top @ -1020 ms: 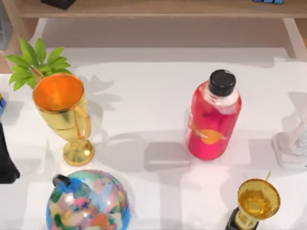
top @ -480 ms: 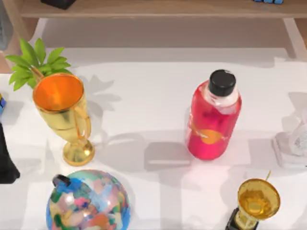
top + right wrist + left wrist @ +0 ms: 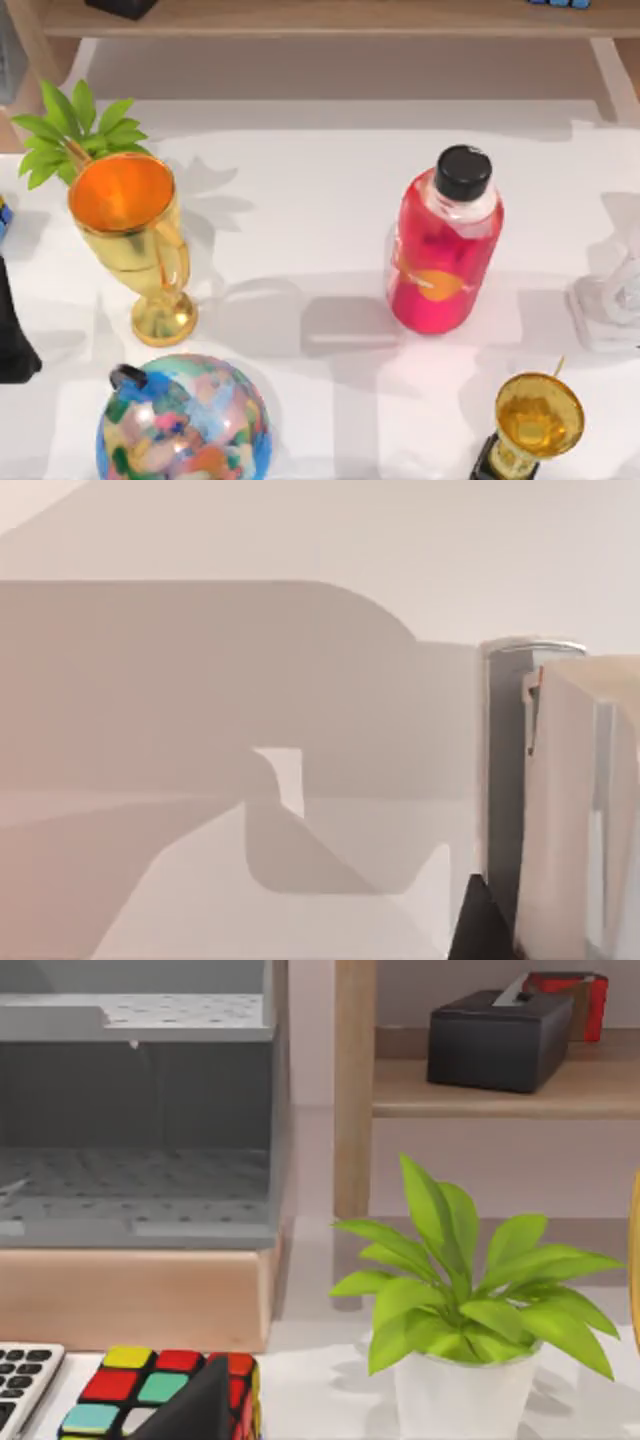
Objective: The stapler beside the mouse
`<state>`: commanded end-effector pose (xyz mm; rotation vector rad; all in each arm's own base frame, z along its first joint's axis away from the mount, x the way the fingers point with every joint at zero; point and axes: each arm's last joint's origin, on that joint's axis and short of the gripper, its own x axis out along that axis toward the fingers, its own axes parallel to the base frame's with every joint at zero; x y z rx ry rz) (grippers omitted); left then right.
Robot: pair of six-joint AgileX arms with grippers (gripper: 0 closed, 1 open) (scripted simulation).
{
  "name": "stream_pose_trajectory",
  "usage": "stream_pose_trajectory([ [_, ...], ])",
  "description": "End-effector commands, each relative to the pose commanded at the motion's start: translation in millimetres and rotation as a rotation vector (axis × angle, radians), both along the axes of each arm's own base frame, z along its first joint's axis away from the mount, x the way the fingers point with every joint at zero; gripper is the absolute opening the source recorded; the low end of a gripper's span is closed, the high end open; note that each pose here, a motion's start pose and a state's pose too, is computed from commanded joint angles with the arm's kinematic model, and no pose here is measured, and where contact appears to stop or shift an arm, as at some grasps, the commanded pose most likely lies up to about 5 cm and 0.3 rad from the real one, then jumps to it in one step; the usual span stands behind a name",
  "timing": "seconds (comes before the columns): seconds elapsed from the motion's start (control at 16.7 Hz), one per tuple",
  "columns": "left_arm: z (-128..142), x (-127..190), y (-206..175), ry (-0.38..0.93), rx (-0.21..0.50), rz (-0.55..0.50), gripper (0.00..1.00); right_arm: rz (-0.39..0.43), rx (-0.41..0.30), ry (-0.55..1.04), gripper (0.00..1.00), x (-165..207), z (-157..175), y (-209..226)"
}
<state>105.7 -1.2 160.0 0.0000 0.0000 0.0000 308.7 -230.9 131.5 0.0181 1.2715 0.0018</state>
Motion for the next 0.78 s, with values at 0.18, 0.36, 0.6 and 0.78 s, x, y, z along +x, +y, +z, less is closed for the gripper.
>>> stream_pose_trajectory([
  [0.18, 0.0, 0.0, 0.0, 0.000, 0.000, 0.000, 1.00, 0.000, 0.000, 0.000, 0.00, 0.0, 0.0, 0.0],
  [0.36, 0.0, 0.0, 0.0, 0.000, 0.000, 0.000, 1.00, 0.000, 0.000, 0.000, 0.15, 0.0, 0.0, 0.0],
  [0.6, 0.0, 0.0, 0.0, 0.000, 0.000, 0.000, 1.00, 0.000, 0.000, 0.000, 0.45, 0.0, 0.0, 0.0],
  [0.78, 0.0, 0.0, 0.0, 0.000, 0.000, 0.000, 1.00, 0.000, 0.000, 0.000, 0.68, 0.0, 0.0, 0.0],
])
